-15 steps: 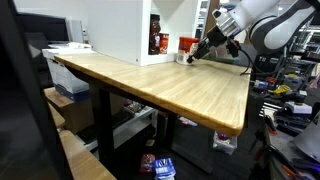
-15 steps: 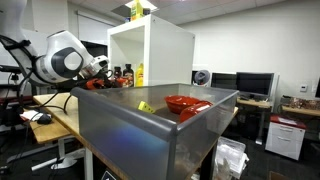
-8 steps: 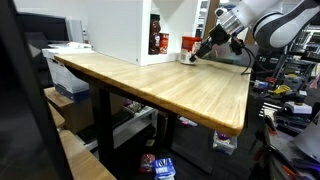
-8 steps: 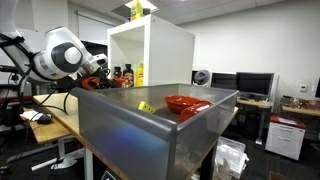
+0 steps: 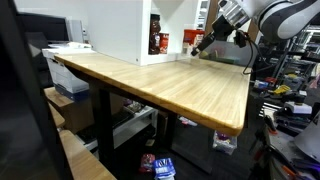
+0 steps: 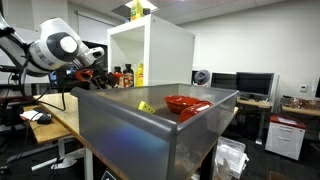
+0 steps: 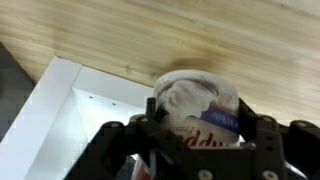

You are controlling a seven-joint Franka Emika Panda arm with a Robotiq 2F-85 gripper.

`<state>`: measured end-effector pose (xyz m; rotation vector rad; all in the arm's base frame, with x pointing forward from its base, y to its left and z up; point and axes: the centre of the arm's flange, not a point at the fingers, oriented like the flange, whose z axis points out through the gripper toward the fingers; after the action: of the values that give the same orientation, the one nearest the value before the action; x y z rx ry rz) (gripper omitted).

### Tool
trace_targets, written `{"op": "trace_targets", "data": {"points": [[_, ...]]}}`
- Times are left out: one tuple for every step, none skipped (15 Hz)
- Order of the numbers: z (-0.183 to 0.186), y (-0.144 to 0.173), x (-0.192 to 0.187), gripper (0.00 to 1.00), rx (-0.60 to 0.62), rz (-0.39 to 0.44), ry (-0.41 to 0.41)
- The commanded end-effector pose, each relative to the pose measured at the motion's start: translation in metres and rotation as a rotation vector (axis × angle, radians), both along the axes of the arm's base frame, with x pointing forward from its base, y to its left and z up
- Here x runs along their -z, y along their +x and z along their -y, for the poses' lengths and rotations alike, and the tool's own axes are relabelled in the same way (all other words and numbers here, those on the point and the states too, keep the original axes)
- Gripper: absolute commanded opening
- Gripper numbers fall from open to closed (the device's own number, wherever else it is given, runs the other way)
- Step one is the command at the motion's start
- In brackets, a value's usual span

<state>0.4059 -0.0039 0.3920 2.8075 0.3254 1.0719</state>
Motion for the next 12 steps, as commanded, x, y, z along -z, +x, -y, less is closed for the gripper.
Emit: {"op": "trace_targets", "data": {"points": [[-0.004, -0.019, -0.029, 0.49, 0.03, 0.02, 0.006], [-0.003, -0.016, -0.033, 0.49, 0.037, 0.021, 0.004], [-0.003, -0.013, -0.037, 0.49, 0.045, 0.02, 0.003], [-0.002, -0.011, -0.039, 0.49, 0.05, 0.025, 0.004], [-0.001, -0.007, -0.04, 0.49, 0.055, 0.025, 0.003], [0.001, -0.005, -0.041, 0.49, 0.059, 0.029, 0.004], [0.002, -0.003, -0.042, 0.49, 0.061, 0.03, 0.004], [0.004, 0.002, -0.043, 0.49, 0.062, 0.039, 0.008], [0.005, 0.005, -0.045, 0.49, 0.064, 0.043, 0.011], [0.006, 0.008, -0.046, 0.49, 0.064, 0.046, 0.016], [0.007, 0.012, -0.047, 0.49, 0.063, 0.048, 0.014], [0.008, 0.016, -0.046, 0.49, 0.06, 0.048, 0.013]]}}
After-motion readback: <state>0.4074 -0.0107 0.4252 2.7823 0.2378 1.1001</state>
